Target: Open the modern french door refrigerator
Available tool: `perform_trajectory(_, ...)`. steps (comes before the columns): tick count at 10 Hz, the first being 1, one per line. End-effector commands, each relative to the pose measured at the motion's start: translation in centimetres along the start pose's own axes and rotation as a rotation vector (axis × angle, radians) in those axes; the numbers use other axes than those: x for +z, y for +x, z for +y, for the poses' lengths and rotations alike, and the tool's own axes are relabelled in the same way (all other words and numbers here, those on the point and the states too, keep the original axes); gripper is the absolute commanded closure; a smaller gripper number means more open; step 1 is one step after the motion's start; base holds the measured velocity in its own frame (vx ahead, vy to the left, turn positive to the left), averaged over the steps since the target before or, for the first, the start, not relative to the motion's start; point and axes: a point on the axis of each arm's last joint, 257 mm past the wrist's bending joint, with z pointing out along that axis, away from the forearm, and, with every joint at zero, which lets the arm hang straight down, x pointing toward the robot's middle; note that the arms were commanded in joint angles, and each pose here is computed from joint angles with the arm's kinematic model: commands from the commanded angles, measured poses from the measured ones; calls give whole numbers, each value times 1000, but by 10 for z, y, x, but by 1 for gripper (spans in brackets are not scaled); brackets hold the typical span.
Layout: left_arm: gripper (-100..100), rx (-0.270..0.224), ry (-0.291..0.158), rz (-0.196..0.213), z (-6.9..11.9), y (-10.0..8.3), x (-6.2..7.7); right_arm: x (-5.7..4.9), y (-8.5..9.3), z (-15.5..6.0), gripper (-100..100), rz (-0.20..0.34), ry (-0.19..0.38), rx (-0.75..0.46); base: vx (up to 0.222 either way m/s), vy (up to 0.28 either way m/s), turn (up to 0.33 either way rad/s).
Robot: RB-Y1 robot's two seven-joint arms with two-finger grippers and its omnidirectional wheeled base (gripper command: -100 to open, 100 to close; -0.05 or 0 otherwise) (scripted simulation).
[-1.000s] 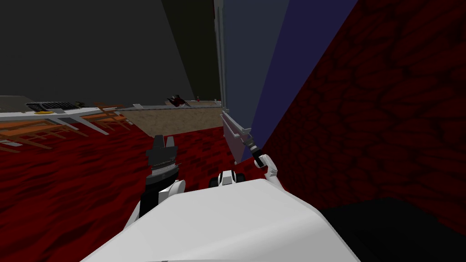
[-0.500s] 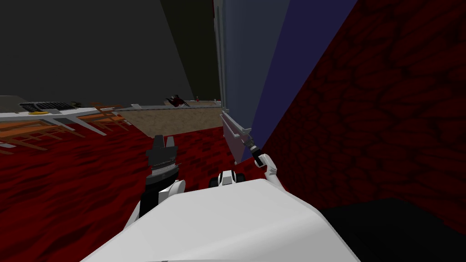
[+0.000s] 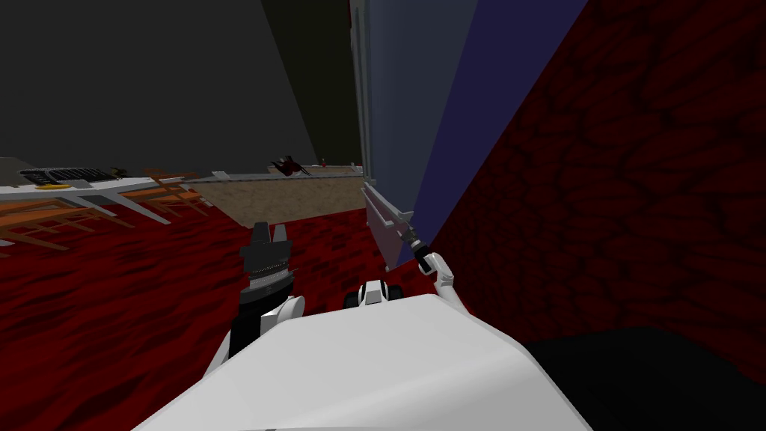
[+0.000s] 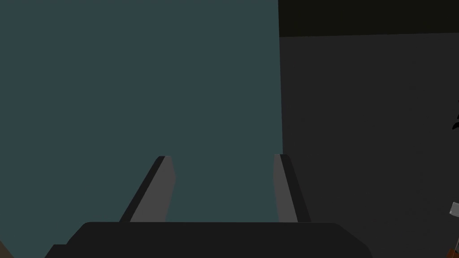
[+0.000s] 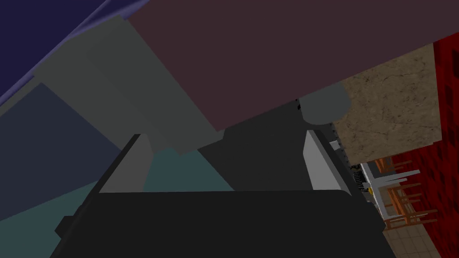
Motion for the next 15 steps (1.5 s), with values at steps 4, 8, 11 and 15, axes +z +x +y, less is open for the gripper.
perform_trajectory(4,0,0,0,0,0,0,0,5,17,23,-100,27,-51,-188,22,0,-13)
perform_trajectory(8,0,0,0,0,0,0,0,8,22,38,-100,35,-77,-284,16,1,-10)
perform_trajectory(11,0,0,0,0,0,0,0,10,23,46,-100,38,-88,-319,13,1,-11)
perform_trajectory(15,0,0,0,0,0,0,0,20,8,78,-100,38,-105,-360,19,-18,-20)
